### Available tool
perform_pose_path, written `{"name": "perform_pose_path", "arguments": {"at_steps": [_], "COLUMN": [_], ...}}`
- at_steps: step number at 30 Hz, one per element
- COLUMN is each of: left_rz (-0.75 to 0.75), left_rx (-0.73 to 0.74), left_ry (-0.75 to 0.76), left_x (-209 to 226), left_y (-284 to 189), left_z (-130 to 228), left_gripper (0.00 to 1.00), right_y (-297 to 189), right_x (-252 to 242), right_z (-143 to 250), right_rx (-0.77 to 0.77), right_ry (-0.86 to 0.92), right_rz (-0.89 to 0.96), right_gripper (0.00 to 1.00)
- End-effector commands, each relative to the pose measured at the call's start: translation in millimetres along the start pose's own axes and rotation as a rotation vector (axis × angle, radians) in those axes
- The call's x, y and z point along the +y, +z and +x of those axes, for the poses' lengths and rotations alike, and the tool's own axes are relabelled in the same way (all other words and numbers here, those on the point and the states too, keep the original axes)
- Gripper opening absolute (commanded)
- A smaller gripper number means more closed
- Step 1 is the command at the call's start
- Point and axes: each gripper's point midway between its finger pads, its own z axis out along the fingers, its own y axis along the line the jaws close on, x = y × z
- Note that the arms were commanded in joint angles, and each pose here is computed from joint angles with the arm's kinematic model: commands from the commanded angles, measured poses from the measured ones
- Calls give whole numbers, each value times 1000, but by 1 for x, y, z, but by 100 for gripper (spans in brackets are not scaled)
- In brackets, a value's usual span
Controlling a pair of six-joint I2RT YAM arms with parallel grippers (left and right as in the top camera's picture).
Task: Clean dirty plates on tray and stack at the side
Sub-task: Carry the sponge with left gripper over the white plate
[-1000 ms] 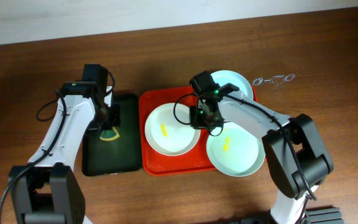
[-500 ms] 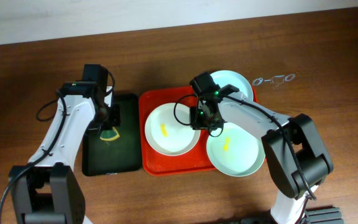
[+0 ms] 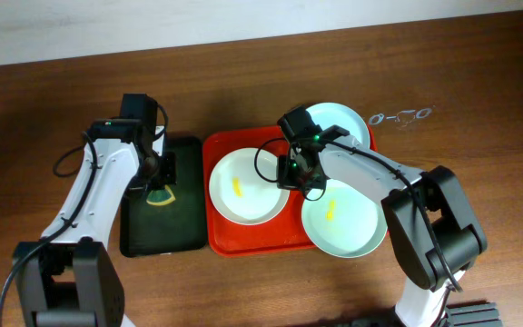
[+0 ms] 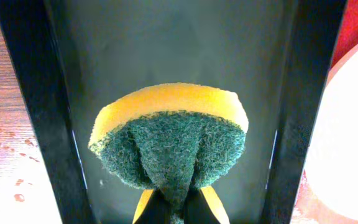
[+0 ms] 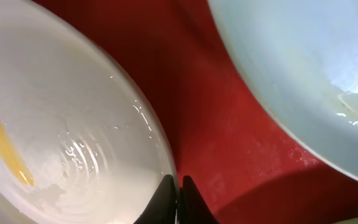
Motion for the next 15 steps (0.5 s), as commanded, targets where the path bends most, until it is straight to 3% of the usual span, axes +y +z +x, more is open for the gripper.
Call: {"name": "perform_pose_path", "arguments": {"at_steps": [1, 6, 10, 12, 15], "left_rz": [14, 14, 14, 14, 14], "left_rx": [-22, -22, -22, -22, -22], "left_ry": [-1, -1, -1, -1, -1], "left_x": [0, 0, 0, 0, 0], "left_y": [-8, -8, -8, -8, -8], "left_z": [-3, -3, -3, -3, -3], "left_gripper": [0, 0, 0, 0, 0], "right_y": [-9, -9, -9, -9, -9], "right_x": [5, 4, 4, 4, 4], "right_z": [-3, -3, -3, -3, -4], "right_rx": [-28, -30, -31, -31, -31], "right_ry": [33, 32, 31, 26, -63], "right_rz": [-17, -15, -14, -14, -13], "right_gripper": [4, 5, 12, 22, 25]}}
